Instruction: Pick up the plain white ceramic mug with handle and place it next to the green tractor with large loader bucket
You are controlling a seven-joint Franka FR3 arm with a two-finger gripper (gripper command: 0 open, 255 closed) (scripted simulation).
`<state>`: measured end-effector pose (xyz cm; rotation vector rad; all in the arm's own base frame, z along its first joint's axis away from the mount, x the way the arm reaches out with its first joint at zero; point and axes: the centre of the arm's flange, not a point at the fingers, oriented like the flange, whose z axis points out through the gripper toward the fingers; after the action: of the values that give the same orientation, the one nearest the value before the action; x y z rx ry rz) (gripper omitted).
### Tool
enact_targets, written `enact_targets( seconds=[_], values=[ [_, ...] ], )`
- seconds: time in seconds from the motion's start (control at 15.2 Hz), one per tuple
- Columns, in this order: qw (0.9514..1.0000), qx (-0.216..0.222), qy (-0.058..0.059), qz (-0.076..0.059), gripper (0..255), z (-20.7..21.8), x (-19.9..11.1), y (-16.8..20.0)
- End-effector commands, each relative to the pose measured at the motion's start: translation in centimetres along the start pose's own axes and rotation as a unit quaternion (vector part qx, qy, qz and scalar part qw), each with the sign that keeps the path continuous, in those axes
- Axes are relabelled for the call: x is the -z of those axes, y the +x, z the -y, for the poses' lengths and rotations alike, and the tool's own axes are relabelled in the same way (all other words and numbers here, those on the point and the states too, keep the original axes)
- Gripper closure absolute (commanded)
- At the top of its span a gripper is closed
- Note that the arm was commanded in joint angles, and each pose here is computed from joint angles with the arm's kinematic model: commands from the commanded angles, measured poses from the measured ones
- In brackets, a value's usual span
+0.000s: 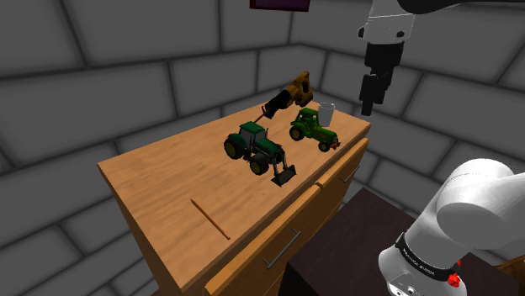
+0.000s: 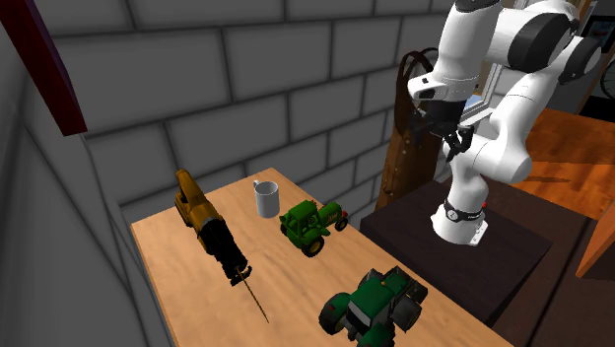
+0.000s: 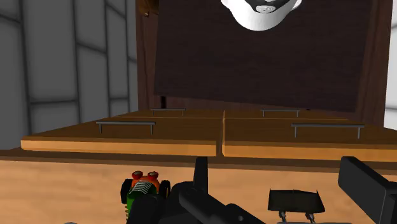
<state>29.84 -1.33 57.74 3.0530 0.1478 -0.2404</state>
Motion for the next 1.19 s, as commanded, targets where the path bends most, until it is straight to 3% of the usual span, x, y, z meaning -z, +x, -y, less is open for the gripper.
enact_targets(
  seconds=[0.0, 1.12],
  values=[
    [1.0000, 0.000, 0.000, 0.000, 0, 0.0, 0.0, 0.0],
    [0.9984, 0.056, 0.001, -0.001, 0, -16.6, -7.7, 13.0]
  ],
)
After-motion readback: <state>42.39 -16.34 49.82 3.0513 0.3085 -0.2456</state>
